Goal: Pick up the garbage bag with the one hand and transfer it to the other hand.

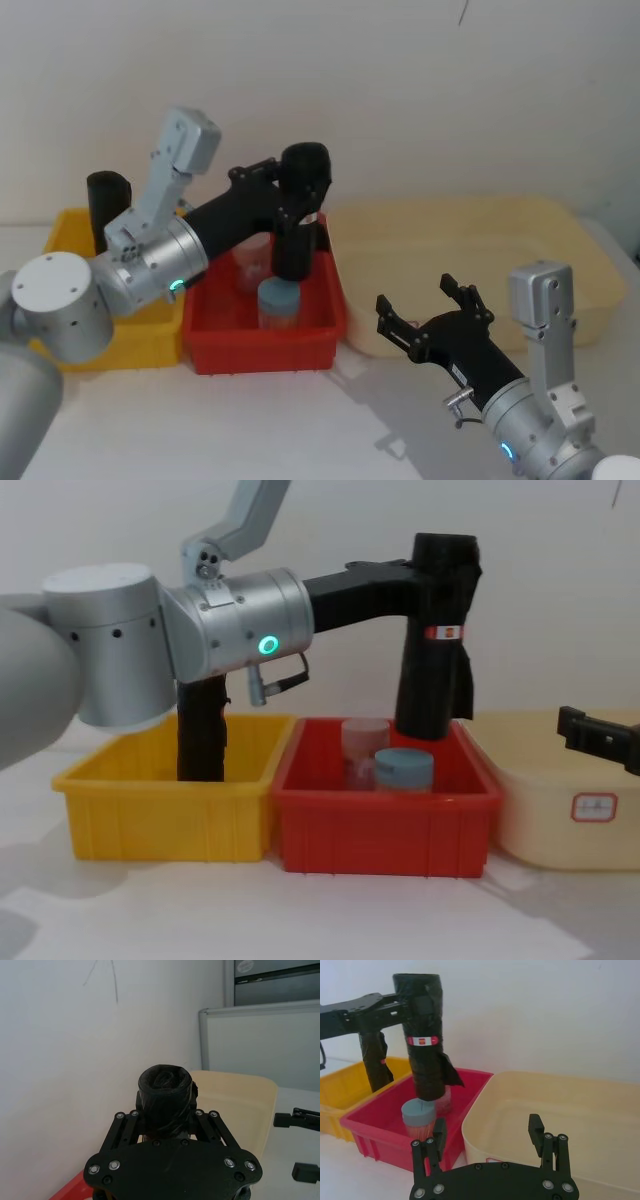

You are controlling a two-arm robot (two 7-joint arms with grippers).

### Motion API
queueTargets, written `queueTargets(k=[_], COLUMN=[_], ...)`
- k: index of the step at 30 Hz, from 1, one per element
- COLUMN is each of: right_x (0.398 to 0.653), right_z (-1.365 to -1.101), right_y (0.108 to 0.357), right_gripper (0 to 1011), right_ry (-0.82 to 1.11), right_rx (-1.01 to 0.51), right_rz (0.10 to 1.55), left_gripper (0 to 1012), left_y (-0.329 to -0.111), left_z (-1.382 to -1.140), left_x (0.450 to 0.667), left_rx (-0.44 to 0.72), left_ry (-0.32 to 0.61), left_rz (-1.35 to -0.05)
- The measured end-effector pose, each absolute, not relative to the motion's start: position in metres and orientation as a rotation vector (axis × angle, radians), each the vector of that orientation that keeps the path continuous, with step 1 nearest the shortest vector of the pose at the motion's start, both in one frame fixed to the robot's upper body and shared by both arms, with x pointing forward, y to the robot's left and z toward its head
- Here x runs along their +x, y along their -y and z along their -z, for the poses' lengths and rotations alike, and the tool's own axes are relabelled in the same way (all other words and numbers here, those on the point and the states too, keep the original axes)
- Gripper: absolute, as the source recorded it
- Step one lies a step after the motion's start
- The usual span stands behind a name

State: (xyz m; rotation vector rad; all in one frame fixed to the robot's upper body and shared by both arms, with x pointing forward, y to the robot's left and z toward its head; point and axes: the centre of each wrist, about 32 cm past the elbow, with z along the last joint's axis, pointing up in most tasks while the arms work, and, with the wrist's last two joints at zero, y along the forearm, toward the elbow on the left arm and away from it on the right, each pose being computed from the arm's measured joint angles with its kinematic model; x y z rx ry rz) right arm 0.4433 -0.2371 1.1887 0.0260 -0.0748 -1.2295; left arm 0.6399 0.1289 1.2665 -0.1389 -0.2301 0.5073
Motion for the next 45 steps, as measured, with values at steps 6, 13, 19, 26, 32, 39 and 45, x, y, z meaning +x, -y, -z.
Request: queueTargets(k=[6,13,19,26,32,39,45], right_x=[0.443,0.443,0.443,0.443,0.443,0.443,0.443], right_z=[-1.189,-1.189,-1.189,-1.189,-1.189,-1.189,-1.189], right_y=[0.237,0.237,0.237,0.237,0.237,0.237,0.237], right_gripper=[1001,1002,1001,1001,1001,1001,1001], right_ry=[0.075,0.075,0.075,0.075,0.075,0.075,0.075], right_rx=[0.026,0.026,0.026,0.026,0.026,0.026,0.026], right_rz=[1.229,1.229,1.229,1.23,1.229,1.23,1.229], left_gripper=[404,404,404,404,404,404,404], left_y=[-0.118,-0.107,-0.096,-0.084,-0.079,-0.082,-0.086], left_z=[-1.264,-1.265,-1.268,-1.276,-1.278,-1.275,-1.27], left_x=[0.646,0.65,0.648,0.643,0.638,0.634,0.634], left_rx=[-0.151,-0.163,-0.172,-0.186,-0.192,-0.203,-0.216], left_ry=[0.228,0.23,0.233,0.241,0.242,0.236,0.223], left_rz=[-0.476,-0.441,-0.411,-0.375,-0.367,-0.383,-0.394])
